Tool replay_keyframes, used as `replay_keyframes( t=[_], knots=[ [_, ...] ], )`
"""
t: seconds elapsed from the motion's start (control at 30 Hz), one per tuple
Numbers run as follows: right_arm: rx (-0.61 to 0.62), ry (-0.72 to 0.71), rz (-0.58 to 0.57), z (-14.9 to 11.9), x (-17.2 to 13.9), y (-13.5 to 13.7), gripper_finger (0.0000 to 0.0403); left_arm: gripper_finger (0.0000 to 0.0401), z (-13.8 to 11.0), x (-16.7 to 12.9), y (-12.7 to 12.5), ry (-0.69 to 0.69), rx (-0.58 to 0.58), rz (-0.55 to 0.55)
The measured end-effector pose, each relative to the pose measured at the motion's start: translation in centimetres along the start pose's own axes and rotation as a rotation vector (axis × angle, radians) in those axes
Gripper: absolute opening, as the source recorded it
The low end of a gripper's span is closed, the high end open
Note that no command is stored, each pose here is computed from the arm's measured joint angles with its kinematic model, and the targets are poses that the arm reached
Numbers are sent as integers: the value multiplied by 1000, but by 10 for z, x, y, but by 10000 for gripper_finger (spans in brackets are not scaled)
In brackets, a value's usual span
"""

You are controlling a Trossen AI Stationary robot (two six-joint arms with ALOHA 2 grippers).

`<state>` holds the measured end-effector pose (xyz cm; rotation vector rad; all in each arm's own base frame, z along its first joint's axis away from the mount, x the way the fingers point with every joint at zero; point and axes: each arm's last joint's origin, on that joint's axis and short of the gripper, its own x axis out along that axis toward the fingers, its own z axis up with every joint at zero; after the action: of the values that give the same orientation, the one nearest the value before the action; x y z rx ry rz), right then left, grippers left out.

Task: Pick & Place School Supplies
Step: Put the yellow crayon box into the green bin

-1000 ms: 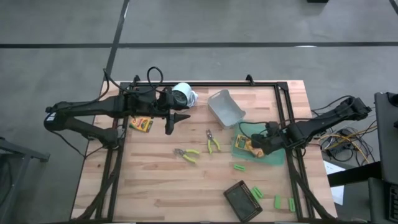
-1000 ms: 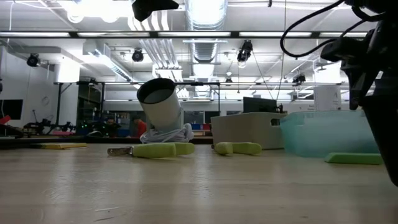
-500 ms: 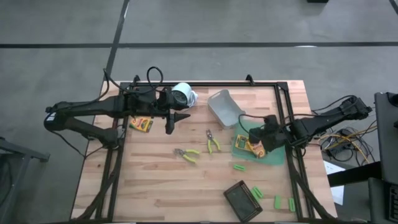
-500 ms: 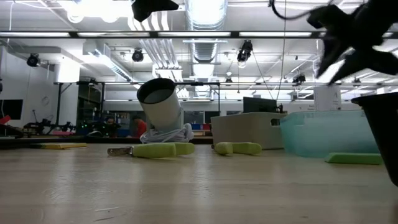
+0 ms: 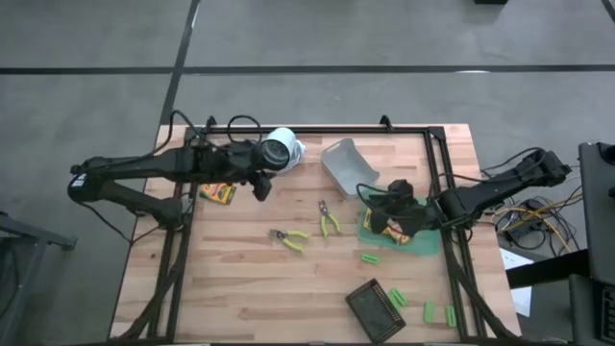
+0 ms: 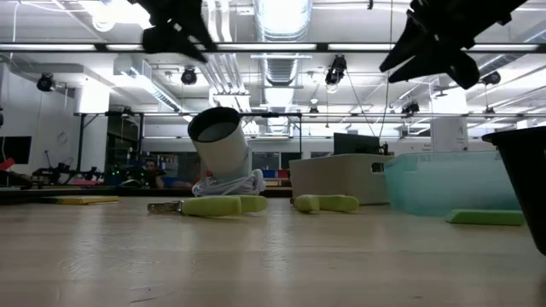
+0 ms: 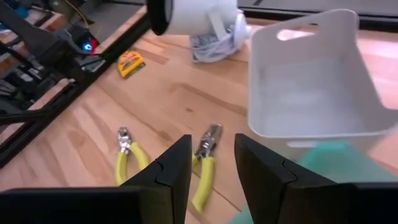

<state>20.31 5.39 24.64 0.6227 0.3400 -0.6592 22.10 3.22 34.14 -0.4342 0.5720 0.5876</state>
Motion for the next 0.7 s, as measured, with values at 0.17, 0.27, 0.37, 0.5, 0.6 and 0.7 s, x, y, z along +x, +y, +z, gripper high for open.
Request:
replay_keyframes(
  t=[0.17, 0.27, 0.37, 0.5, 0.6, 0.7],
  knots=[
    [-29, -31, -7, -4, 8, 6, 120, 181, -18, -2, 21, 31, -290, 348],
    [-37, -27, -18, -7, 13, 7, 123, 181, -27, -6, 33, 80, -403, 479],
    [-34, -22, -30, -10, 17, 7, 121, 181, -31, -7, 41, 118, -454, 543],
    [-37, -20, -38, -12, 20, 8, 116, 181, -37, 0, 47, 129, -456, 571],
    [-31, -24, -36, -13, 21, 9, 112, 181, -46, 8, 55, 153, -436, 616],
    [-27, -26, -35, -12, 22, 9, 108, 181, -60, 18, 68, 209, -471, 671]
  ],
)
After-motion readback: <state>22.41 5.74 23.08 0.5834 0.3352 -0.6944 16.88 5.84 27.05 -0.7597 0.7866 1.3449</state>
